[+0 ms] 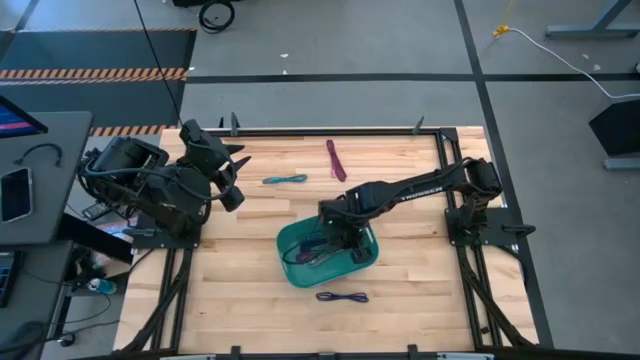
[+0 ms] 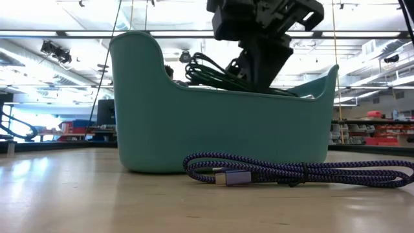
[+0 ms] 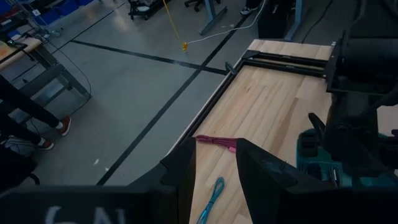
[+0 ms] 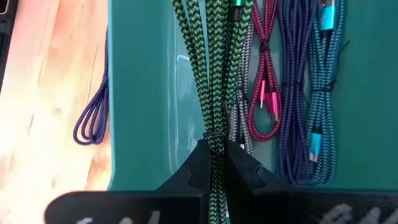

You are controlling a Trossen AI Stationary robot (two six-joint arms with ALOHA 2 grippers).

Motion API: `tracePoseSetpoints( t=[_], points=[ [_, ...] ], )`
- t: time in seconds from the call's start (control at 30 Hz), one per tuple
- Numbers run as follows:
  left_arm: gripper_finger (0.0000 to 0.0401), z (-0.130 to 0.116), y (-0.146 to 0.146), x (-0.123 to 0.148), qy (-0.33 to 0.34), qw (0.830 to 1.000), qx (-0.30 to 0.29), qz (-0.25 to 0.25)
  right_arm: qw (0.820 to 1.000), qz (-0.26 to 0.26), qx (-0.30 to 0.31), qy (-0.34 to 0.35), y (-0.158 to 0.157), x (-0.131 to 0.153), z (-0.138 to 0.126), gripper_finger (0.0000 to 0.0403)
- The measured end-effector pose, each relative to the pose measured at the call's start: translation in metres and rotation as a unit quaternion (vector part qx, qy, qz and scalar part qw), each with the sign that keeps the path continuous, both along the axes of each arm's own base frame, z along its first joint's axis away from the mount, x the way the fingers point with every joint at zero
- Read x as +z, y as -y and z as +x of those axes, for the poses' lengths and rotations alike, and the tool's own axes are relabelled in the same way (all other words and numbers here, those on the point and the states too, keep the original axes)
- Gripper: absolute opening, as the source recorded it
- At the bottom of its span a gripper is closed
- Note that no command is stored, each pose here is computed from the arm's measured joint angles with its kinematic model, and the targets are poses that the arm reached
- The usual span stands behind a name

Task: Pick and place USB-C Cables
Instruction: Put the green charger cable into the blue bin

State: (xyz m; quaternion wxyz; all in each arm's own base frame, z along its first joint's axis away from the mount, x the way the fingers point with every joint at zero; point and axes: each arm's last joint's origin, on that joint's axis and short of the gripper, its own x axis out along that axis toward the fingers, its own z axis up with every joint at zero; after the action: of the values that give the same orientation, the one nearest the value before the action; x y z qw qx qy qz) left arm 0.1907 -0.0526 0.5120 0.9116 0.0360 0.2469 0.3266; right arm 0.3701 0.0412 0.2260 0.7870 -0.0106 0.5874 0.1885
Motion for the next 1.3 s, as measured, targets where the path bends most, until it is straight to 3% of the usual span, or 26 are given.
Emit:
tracePoseSetpoints(
  t=[0.27,0.63,1.3],
  points=[
    [0.0121,0.0,0.0,0.0,0.0,1.0,0.0,0.0,1.0,0.017,-0.013,0.023,0.005,-0.014,0.002,0.0022],
    [0.0121,0.0,0.0,0.0,0.0,1.0,0.0,0.0,0.999,0.02,-0.041,0.0,0.02,-0.037,-0.006,0.0022],
    [0.0121,0.0,0.0,0.0,0.0,1.0,0.0,0.0,0.998,0.032,-0.045,-0.003,0.018,-0.037,-0.006,0.0022]
  ],
)
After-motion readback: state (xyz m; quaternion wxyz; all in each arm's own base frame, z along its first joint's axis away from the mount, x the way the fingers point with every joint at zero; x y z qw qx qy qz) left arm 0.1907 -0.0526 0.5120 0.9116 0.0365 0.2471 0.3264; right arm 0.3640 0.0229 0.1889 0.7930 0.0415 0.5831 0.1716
